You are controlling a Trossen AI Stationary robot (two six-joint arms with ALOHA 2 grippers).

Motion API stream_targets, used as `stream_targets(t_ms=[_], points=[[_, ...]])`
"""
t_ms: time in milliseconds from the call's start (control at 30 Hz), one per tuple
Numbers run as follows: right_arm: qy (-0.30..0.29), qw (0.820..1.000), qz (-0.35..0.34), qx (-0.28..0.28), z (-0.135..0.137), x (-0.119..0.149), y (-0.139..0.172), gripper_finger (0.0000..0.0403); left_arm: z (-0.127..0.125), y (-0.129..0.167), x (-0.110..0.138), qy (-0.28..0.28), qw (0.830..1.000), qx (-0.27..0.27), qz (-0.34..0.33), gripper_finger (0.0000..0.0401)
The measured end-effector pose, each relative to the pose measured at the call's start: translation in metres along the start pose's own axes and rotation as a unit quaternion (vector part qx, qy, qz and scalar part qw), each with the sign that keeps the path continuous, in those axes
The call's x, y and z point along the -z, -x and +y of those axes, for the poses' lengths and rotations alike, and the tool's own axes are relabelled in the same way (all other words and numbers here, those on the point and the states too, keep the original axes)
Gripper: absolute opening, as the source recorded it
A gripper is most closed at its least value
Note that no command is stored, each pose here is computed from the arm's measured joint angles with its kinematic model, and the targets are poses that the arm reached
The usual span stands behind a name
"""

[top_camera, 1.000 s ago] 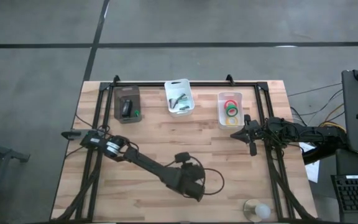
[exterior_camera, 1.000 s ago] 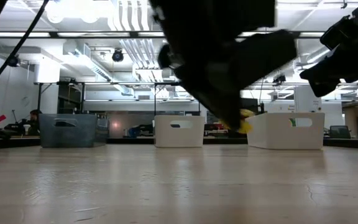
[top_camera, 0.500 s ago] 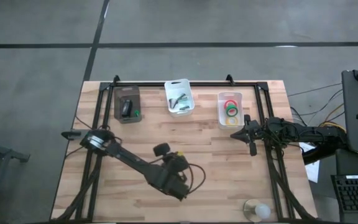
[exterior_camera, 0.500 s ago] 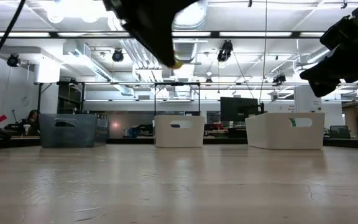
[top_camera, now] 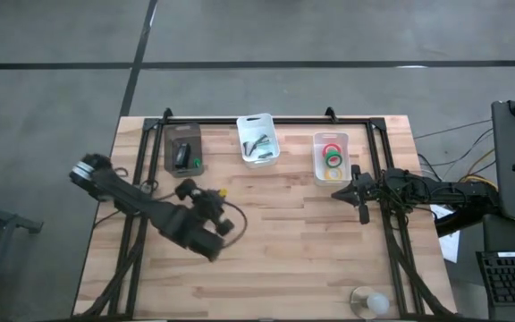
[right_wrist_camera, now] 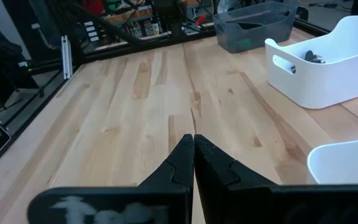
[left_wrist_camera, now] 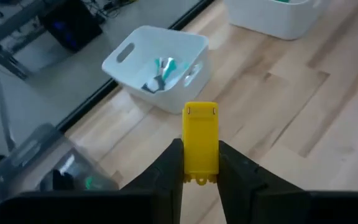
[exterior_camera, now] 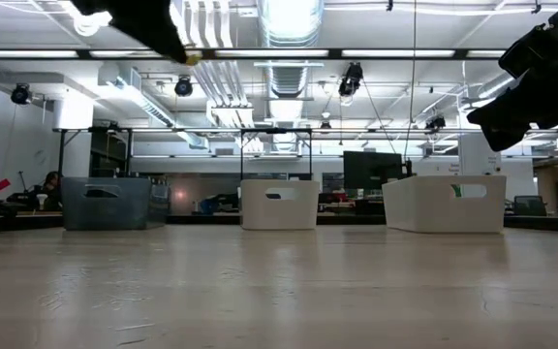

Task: Pick and place Stapler, Stapler remover, tape
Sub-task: Put the yellow stapler into the black bin

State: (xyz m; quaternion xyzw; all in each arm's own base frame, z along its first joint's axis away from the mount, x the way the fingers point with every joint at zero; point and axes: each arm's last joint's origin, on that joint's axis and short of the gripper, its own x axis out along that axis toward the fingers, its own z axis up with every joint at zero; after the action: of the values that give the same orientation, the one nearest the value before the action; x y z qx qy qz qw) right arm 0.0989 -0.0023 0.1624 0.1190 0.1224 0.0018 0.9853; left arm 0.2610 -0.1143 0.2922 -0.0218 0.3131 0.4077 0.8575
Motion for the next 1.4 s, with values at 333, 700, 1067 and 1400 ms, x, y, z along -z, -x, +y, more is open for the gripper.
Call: stream_targets(t_ms=[333, 700, 1067, 1400], points=[[0.0, 1.0, 0.0, 0.0, 0.0, 0.0, 0.0, 0.0009, 0.053, -0.014, 0.043, 0.091, 0.995, 0.026, -0.012, 0.0077], [0.0, 1.0, 0.0, 0.0, 0.0, 0.0, 0.0, 0.0009, 0.102, -0.051, 0.057, 0.202, 0.977, -0.059, 0.03, 0.0078], [0.0, 1.0, 0.0, 0.0, 0.0, 0.0, 0.0, 0.0009, 0.148, -0.101, 0.053, 0.267, 0.939, -0.174, 0.126, 0.0078], [0.0, 1.0, 0.0, 0.0, 0.0, 0.0, 0.0, 0.0009, 0.169, -0.116, 0.05, 0.275, 0.925, -0.187, 0.182, 0.0078]])
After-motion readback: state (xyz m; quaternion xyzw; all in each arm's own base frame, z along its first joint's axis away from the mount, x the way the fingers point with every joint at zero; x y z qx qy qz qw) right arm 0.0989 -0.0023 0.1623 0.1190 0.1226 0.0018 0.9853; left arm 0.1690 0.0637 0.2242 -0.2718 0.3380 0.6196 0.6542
